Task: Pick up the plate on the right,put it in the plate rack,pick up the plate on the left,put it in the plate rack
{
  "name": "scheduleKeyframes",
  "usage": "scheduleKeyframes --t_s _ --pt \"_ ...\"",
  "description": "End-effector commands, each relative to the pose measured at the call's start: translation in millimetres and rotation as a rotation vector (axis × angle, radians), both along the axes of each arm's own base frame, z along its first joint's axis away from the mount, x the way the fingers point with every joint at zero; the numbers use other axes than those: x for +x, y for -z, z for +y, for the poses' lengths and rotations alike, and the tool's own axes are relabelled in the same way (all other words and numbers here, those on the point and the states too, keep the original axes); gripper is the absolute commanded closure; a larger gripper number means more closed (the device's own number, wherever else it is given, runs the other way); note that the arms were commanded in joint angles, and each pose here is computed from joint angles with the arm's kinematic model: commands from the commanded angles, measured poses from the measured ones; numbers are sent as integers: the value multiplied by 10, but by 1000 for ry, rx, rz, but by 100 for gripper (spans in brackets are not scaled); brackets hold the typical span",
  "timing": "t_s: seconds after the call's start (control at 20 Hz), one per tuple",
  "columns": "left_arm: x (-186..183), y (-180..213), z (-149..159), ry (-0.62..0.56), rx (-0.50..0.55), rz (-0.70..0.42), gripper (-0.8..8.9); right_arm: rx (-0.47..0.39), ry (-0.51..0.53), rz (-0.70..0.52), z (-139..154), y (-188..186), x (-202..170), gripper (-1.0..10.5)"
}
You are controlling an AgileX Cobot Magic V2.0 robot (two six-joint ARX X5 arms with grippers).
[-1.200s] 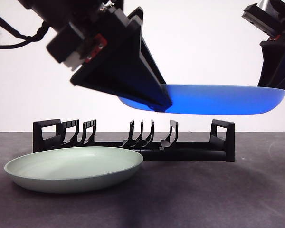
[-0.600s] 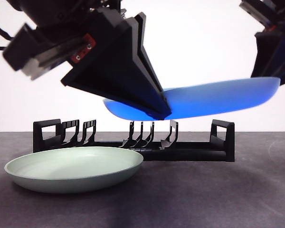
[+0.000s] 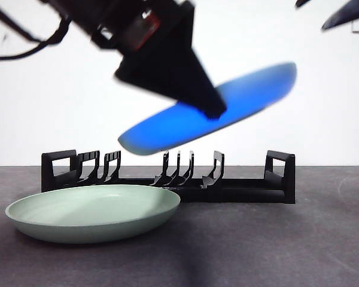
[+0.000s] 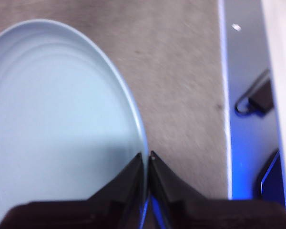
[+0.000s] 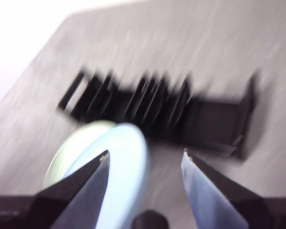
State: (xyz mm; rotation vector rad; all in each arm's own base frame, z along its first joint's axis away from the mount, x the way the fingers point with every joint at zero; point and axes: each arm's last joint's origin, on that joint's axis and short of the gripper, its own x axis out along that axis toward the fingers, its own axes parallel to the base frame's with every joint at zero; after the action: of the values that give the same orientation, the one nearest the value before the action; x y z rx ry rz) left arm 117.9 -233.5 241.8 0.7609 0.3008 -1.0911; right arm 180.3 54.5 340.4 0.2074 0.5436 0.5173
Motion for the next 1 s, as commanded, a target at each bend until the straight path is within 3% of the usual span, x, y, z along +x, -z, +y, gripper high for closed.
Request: scheduleKeyframes --t_s 0.05,0.3,0.65,1.0 --pt "98 -314 -46 -132 -161 27 822 -11 55 -70 -34 -85 -68 691" --pt "456 -857 88 -302 -380 44 822 -27 140 -160 -97 -199 -213 695" --pt "1006 -915 625 -386 -565 264 822 -35 142 -167 -105 -208 -243 695" --pt "1356 -1056 1151 -348 -807 370 822 -35 142 -165 -105 -206 -240 695"
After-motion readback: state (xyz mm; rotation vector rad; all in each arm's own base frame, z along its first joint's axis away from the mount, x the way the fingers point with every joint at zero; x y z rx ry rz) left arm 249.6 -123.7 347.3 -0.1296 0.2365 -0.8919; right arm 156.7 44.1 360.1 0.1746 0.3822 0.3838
